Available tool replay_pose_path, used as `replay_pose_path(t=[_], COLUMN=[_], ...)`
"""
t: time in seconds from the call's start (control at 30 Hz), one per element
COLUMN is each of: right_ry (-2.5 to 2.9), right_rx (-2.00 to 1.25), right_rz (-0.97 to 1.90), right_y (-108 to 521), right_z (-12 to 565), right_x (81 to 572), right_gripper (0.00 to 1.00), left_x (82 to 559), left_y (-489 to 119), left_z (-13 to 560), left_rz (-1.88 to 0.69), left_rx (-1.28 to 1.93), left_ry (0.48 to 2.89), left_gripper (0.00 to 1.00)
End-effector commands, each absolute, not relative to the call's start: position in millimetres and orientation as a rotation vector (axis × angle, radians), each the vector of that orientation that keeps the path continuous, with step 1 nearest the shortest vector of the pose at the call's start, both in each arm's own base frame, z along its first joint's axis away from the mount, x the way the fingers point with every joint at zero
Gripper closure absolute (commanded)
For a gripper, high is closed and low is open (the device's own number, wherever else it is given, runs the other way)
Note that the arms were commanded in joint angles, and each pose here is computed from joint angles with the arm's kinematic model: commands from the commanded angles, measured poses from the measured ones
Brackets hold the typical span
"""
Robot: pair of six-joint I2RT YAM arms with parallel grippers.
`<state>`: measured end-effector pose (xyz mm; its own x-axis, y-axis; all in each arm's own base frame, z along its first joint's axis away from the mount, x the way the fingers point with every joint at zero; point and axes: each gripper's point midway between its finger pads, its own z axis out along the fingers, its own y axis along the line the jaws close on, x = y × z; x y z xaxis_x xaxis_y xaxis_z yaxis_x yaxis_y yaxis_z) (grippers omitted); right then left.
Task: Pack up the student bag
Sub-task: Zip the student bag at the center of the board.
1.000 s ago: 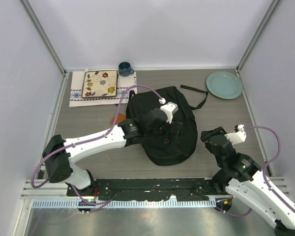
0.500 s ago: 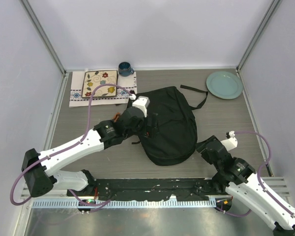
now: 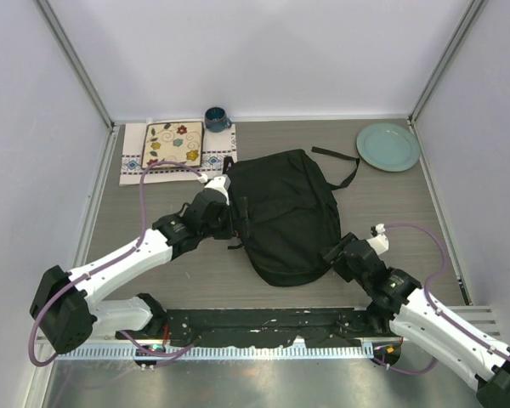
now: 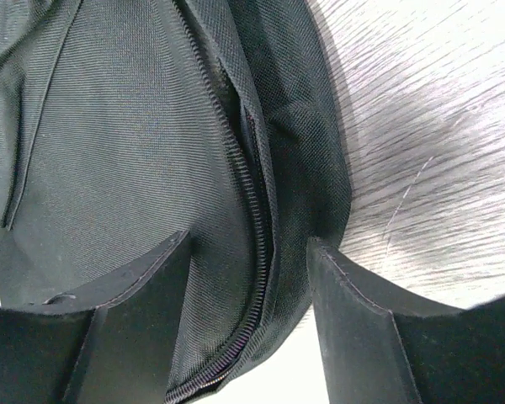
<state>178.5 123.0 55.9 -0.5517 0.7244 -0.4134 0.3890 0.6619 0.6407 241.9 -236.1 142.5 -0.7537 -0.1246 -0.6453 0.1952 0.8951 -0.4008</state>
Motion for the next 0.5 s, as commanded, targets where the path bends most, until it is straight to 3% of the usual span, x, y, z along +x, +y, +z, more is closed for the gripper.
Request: replay_pose_path(t=[0.0, 0.1, 0.13, 0.2, 0.33, 0.47], right_ry=[2.12, 2.074, 2.058, 2.026, 1.968, 1.947], right_rx=[0.855, 0.845, 0.843, 0.825, 0.809, 0.778], right_rz=[0.73, 0.693, 0.683, 0.671, 0.614, 0.534], right_y=[137.8, 133.2, 131.0, 128.6, 119.4, 110.2], right_z=[68.8, 78.2, 81.4, 90.7, 99.6, 103.3], right_x=[198.0, 207.4, 209.8, 214.7, 223.8, 230.6], right_gripper=[0.44, 0.66, 0.77, 0.86, 0.96, 1.0], left_x=[249.1, 250.2, 249.6, 250.1, 249.0, 246.4], left_y=[-257.1, -259.6, -260.2, -261.0, -261.4, -259.7], left_z=[150.6, 148.5, 147.1, 147.4, 142.8, 134.6], left_rz=[-0.749, -0.774, -0.777, -0.784, -0.79, -0.785], left_rx=[0.025, 0.015, 0.016, 0.017, 0.011, -0.006], left_ry=[2.299, 2.304, 2.309, 2.306, 2.311, 2.333], left_gripper=[0.0, 0.0, 0.0, 0.0, 0.0, 0.0])
